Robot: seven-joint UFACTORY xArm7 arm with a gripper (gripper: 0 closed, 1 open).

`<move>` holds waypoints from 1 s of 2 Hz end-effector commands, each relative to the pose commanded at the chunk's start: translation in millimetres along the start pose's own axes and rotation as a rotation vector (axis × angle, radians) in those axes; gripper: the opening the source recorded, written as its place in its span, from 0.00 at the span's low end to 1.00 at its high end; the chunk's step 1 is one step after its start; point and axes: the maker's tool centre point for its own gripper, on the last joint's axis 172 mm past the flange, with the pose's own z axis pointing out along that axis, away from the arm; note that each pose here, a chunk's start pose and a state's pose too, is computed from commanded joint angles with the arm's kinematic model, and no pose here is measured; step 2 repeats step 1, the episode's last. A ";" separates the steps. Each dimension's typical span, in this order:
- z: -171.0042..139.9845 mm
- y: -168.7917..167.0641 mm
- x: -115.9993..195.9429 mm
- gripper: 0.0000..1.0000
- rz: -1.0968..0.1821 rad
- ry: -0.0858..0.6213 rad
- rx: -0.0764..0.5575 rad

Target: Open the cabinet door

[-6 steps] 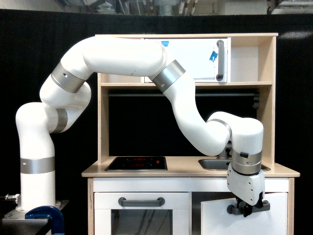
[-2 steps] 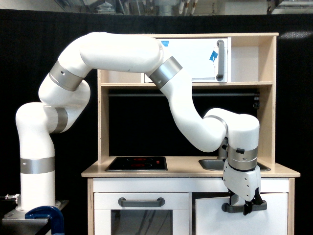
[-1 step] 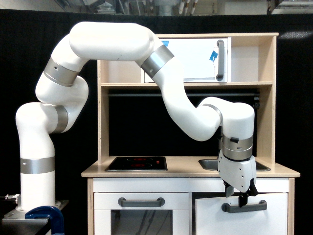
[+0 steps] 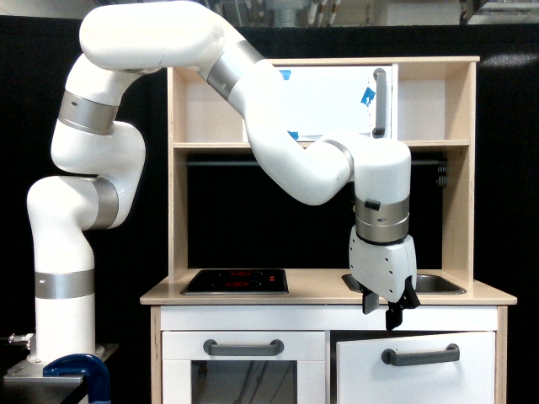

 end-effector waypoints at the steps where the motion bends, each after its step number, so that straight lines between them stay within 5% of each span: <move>1: -25.6 -9.1 -40.1 1.00 0.000 0.000 0.000; 2: -25.6 -9.1 -40.1 1.00 0.000 0.000 0.000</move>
